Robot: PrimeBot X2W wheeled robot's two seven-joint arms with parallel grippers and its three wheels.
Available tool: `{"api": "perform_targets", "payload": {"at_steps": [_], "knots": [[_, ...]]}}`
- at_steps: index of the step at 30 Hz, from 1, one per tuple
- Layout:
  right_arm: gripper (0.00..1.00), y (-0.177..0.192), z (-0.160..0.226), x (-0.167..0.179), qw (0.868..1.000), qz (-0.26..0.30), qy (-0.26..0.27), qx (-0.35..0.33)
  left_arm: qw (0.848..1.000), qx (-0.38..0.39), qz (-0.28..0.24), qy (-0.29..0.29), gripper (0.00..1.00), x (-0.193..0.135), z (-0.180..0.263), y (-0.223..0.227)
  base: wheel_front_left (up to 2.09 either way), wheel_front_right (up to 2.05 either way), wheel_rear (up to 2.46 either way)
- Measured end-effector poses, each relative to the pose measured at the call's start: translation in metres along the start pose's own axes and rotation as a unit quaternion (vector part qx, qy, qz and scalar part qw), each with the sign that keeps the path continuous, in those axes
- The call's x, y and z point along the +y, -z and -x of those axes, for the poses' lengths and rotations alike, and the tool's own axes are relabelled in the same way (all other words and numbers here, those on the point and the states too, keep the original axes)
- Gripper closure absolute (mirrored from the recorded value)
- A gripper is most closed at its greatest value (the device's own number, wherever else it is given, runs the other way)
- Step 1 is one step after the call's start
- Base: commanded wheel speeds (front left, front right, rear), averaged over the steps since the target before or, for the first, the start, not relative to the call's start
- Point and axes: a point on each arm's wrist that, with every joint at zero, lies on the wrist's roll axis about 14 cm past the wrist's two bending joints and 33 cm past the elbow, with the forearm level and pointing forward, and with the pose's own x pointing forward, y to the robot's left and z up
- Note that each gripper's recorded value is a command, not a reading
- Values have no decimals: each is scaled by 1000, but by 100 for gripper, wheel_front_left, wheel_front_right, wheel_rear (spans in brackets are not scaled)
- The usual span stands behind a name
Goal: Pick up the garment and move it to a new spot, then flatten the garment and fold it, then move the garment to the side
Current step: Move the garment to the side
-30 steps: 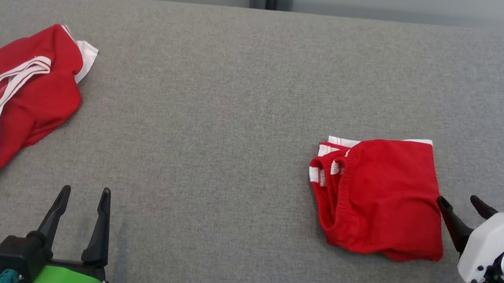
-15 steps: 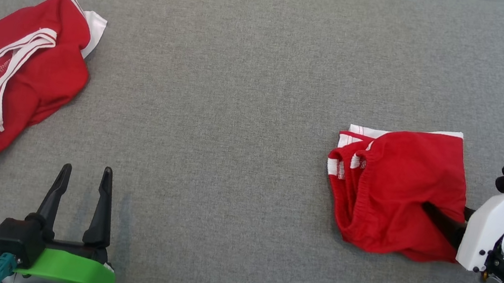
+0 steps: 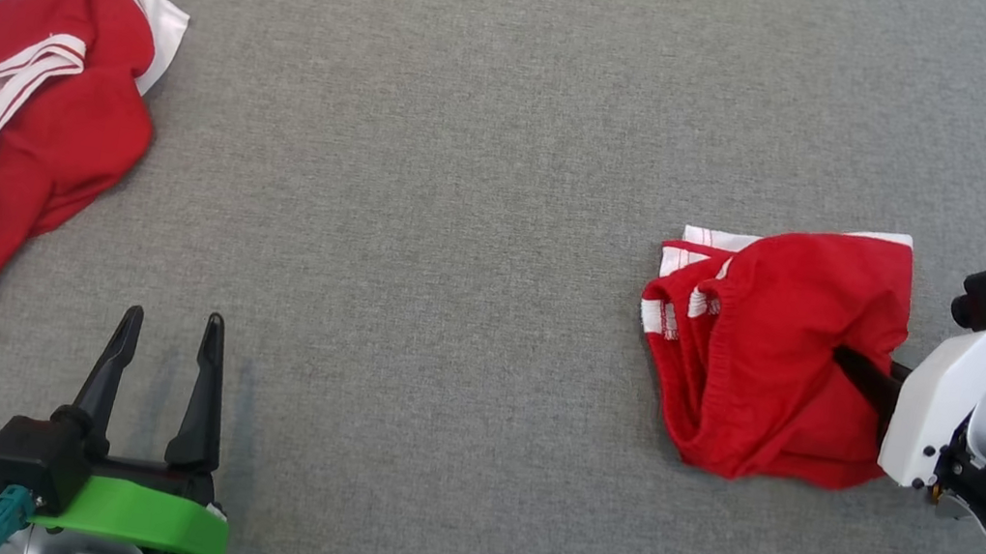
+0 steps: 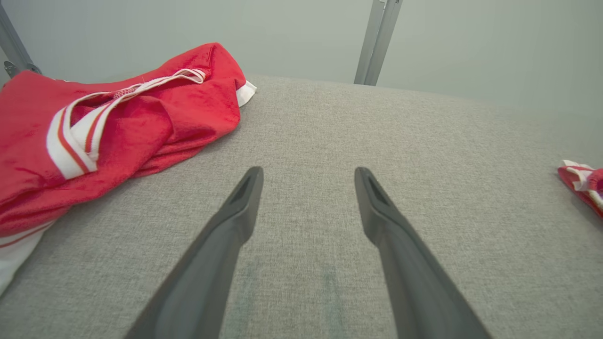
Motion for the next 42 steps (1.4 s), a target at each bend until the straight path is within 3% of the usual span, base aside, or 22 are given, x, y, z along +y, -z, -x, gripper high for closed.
{"api": "perform_targets", "payload": {"at_steps": [9, 19, 26, 31, 42], "knots": [[100, -29, 12, -36, 997, 45, 58, -36, 997, -30, -8, 65, 0, -37, -37, -13, 0, 0, 0], [100, -70, 30, -116, 981, 57, 171, -77, 986, -25, -24, 164, 0, -86, -78, 4, 0, 0, 0], [100, -73, 54, -195, 958, 54, 275, -61, 983, -13, -31, 180, 0, -89, -99, 24, 0, 0, 0], [100, -59, 66, -232, 943, 65, 327, -23, 982, -7, -28, 188, 0, -92, -103, 33, 0, 0, 0], [100, -89, 58, -245, 929, 125, 346, -32, 987, -5, -35, 159, 0, -74, -97, 30, 0, 0, 0]]}}
